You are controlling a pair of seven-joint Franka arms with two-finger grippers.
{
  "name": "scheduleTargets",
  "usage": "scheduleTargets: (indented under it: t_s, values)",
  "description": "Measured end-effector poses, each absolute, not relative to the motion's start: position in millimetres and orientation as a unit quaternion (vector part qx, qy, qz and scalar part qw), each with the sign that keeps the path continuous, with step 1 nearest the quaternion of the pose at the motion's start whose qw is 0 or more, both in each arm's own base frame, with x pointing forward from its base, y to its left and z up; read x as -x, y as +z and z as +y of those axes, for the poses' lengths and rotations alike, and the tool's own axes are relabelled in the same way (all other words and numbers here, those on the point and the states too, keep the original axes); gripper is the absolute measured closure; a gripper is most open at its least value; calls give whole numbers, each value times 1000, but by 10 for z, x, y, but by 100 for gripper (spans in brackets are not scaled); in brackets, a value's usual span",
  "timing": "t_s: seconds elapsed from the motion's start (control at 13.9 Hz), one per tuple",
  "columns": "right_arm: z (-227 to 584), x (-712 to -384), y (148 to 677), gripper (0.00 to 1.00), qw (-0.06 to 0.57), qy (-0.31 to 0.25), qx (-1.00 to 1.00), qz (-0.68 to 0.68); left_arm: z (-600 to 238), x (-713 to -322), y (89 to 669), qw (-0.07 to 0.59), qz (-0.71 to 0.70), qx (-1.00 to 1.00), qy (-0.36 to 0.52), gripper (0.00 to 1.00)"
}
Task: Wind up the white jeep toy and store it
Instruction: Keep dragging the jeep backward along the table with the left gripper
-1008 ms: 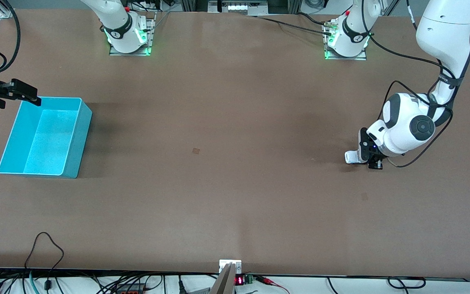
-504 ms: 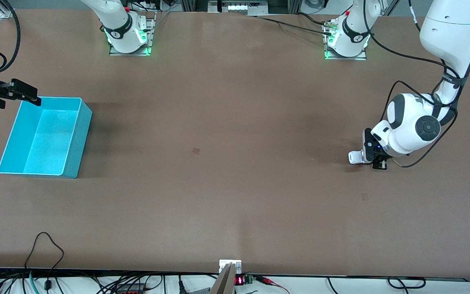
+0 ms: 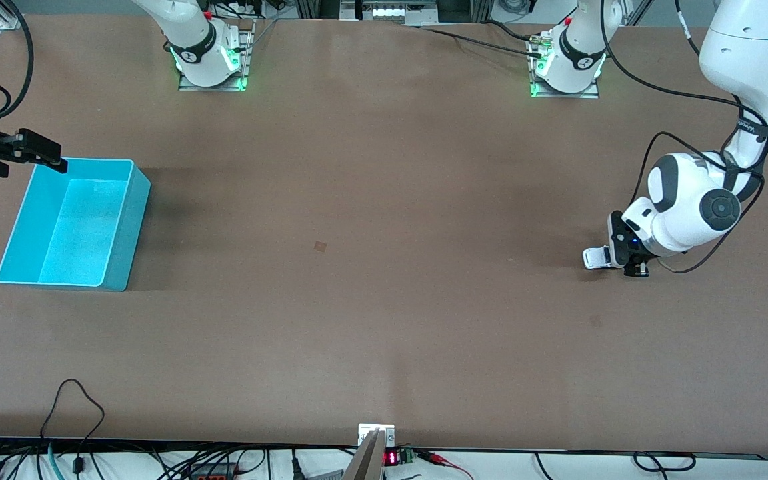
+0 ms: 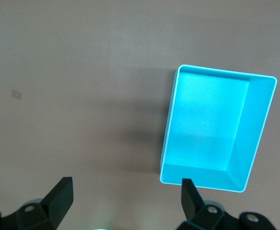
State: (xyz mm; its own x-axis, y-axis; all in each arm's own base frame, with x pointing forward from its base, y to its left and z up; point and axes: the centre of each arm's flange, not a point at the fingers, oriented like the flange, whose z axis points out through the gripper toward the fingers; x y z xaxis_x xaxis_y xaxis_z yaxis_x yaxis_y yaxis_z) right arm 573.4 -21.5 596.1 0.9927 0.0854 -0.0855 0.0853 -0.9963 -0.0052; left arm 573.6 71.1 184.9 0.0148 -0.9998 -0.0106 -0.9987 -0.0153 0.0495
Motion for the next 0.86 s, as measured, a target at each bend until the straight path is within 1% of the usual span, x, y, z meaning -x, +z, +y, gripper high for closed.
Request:
scheduleTargets:
  t_s: [0.86]
  values:
    - [-169,-5736,5961,0,1,43,998,-47,1295,-5697,1839,-6,-703,-710,-44,45]
